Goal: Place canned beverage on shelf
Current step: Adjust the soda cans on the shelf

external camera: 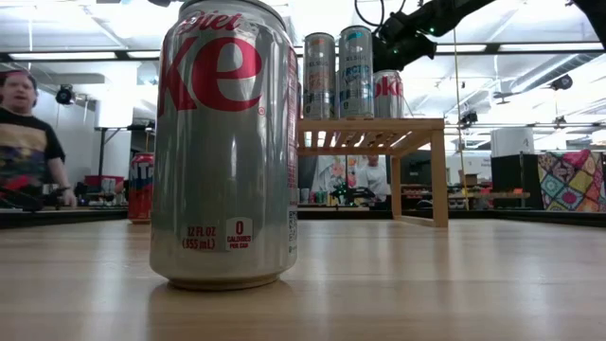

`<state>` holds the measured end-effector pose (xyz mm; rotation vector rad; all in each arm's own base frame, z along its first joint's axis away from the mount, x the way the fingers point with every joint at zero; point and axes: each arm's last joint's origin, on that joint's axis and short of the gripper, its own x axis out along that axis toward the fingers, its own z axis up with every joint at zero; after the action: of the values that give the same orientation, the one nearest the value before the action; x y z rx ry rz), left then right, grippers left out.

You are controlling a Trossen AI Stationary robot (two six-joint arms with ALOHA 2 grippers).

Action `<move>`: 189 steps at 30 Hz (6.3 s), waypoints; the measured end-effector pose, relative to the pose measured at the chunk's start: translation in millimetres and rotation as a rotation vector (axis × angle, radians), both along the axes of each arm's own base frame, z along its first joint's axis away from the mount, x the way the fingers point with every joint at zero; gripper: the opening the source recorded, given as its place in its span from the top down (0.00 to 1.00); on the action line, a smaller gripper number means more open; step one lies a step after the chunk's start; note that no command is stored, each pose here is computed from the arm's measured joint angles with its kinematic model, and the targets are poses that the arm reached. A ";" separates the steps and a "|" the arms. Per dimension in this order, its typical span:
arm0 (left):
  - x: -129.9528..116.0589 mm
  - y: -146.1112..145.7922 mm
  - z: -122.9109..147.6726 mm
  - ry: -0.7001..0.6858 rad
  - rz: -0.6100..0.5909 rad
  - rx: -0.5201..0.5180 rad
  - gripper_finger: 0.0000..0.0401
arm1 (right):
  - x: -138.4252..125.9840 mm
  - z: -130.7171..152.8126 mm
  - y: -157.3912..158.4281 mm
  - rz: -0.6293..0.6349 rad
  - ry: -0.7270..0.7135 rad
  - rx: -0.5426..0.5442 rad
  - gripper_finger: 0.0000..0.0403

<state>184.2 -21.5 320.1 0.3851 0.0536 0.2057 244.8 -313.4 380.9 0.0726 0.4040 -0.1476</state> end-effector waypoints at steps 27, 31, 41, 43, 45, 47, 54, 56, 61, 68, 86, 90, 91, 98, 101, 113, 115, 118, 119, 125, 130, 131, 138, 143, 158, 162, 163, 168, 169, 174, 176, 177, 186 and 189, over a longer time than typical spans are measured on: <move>0.0 0.0 -0.1 0.002 0.000 0.006 0.69 | 2.4 -3.7 9.5 0.030 0.043 0.052 0.98; 0.0 0.0 -0.1 0.002 0.000 0.005 0.69 | 2.0 -0.4 7.0 -0.050 0.049 0.027 0.98; 0.0 0.0 0.0 -0.001 0.000 -0.008 0.69 | -1.3 32.7 31.1 -0.075 -0.039 -0.003 0.98; 0.0 0.0 -0.1 -0.002 0.000 -0.013 0.69 | 0.2 40.0 42.0 -0.072 -0.044 -0.015 0.98; 0.0 0.0 -0.1 -0.004 0.000 -0.019 0.69 | 4.1 46.4 54.6 -0.076 -0.041 -0.035 0.98; 0.0 0.0 0.0 -0.005 0.000 -0.025 0.69 | 8.9 50.4 65.8 -0.117 -0.022 -0.054 0.98; 0.0 0.0 -0.2 -0.005 0.000 -0.033 0.69 | 34.8 46.2 101.9 -0.308 0.121 -0.106 0.98; 0.0 0.0 -0.2 -0.005 0.000 -0.033 0.69 | 39.8 45.0 109.3 -0.356 0.145 -0.112 0.98; 0.0 0.0 -0.2 -0.005 0.000 -0.033 0.69 | 48.0 44.6 122.8 -0.457 0.173 -0.137 0.98; 0.0 0.0 -0.3 -0.004 0.000 -0.032 0.69 | 48.5 39.0 126.7 -0.477 0.217 -0.094 0.98; 0.0 0.0 -0.9 0.002 0.000 -0.034 0.69 | 48.8 33.4 131.8 -0.476 0.264 -0.049 0.98; 0.0 0.0 -1.0 0.002 0.000 -0.038 0.69 | 49.1 33.4 133.3 -0.472 0.267 -0.049 0.98; 0.0 0.0 -1.0 0.001 0.000 -0.041 0.69 | 49.0 33.3 133.3 -0.471 0.268 -0.048 0.98; 0.0 0.0 -2.0 0.008 0.001 -0.054 0.69 | 48.3 33.4 133.9 -0.474 0.270 -0.040 0.98; 0.0 0.0 -2.2 0.010 0.001 -0.055 0.69 | 46.8 34.6 134.8 -0.474 0.270 -0.040 0.98; 0.0 0.0 -2.2 0.010 0.001 -0.054 0.69 | 45.3 42.5 135.5 -0.473 0.214 -0.068 0.98; 0.0 0.0 -2.2 0.010 0.001 -0.054 0.69 | 46.5 44.3 134.8 -0.472 0.194 -0.079 0.98; 0.0 0.0 -2.1 0.010 0.001 -0.054 0.69 | 49.4 44.2 133.1 -0.472 0.177 -0.087 0.98; 0.0 -0.1 -2.2 0.011 0.000 -0.054 0.69 | 51.0 43.1 132.2 -0.471 0.177 -0.088 0.98; 0.0 0.0 -2.2 0.010 0.001 -0.054 0.69 | 59.5 33.4 127.1 -0.467 0.203 -0.085 0.98; 0.0 0.0 -2.2 0.010 0.001 -0.054 0.69 | 61.9 30.6 125.6 -0.466 0.210 -0.083 0.98; 0.0 0.0 -2.2 0.011 0.001 -0.054 0.69 | 62.1 30.5 126.0 -0.465 0.210 -0.080 0.98; 0.0 0.0 -2.2 0.011 0.001 -0.054 0.69 | 63.8 30.6 129.2 -0.467 0.201 -0.061 0.98; -0.1 -0.1 -2.2 0.011 0.000 -0.054 0.69 | 65.5 30.7 132.4 -0.460 0.197 -0.056 0.98; 0.0 0.0 -2.3 0.011 0.000 -0.054 0.69 | 63.9 33.8 133.4 -0.461 0.186 -0.064 0.98; -0.1 -0.1 -2.2 0.011 0.000 -0.054 0.69 | 62.6 36.9 134.2 -0.461 0.169 -0.071 0.98; 0.0 0.0 -2.2 0.011 0.001 -0.054 0.69 | 62.6 37.7 134.2 -0.461 0.163 -0.074 0.98; 0.0 0.0 -2.2 0.011 0.001 -0.054 0.69 | 61.3 43.1 134.8 -0.457 0.133 -0.100 0.98; -0.1 -0.1 -2.2 0.011 0.000 -0.054 0.69 | 61.1 44.7 134.8 -0.456 0.122 -0.107 0.98; 0.0 0.0 -2.2 0.011 0.000 -0.054 0.69 | 57.6 48.6 128.4 -0.463 0.105 -0.148 0.98; 0.0 0.0 -2.2 0.011 0.000 -0.054 0.69 | 54.2 49.2 122.5 -0.480 0.103 -0.155 0.98; 0.0 0.0 -2.2 0.011 0.000 -0.054 0.69 | 52.0 49.3 119.0 -0.491 0.103 -0.156 0.98; 0.0 0.0 -2.2 0.011 0.001 -0.054 0.69 | 29.5 47.0 89.8 -0.581 0.139 -0.148 0.98; 0.0 0.0 -2.2 0.011 0.001 -0.054 0.69 | 26.3 45.3 86.9 -0.584 0.154 -0.137 0.98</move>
<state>184.2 -21.4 317.9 0.3324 0.0695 0.2026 271.2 -226.4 426.2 0.0426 0.5173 -0.7594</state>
